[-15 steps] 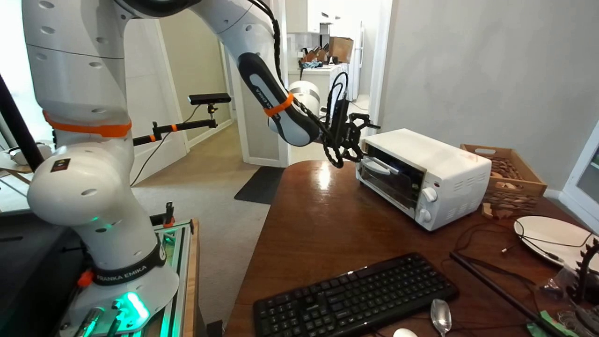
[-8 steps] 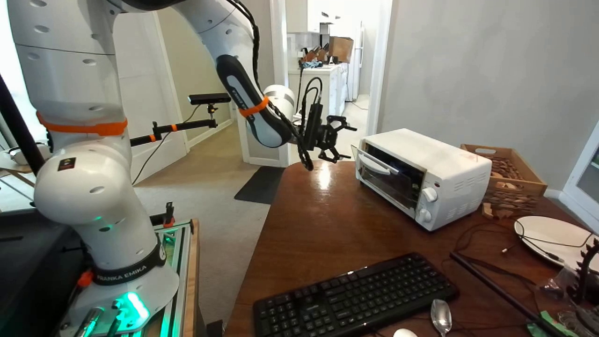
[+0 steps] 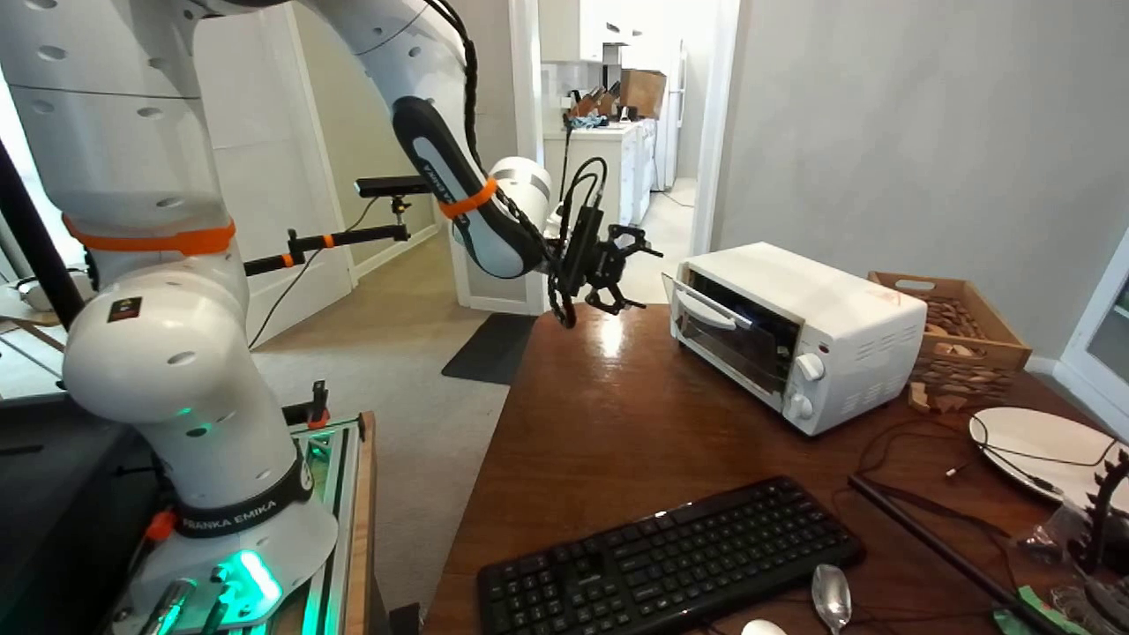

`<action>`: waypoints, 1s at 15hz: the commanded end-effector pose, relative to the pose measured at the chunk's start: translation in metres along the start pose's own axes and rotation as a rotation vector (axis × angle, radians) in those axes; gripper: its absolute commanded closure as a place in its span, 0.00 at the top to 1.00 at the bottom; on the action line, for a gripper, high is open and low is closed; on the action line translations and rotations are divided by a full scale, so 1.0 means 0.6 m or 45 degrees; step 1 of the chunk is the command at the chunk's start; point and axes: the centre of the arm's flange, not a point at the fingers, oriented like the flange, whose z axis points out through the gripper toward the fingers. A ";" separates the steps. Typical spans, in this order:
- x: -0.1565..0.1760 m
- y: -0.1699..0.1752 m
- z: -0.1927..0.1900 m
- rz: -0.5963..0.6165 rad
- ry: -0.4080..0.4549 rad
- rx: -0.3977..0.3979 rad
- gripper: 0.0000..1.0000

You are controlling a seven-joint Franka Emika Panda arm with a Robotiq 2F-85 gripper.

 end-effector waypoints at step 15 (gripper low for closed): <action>-0.083 0.027 0.211 0.174 -0.201 0.007 1.00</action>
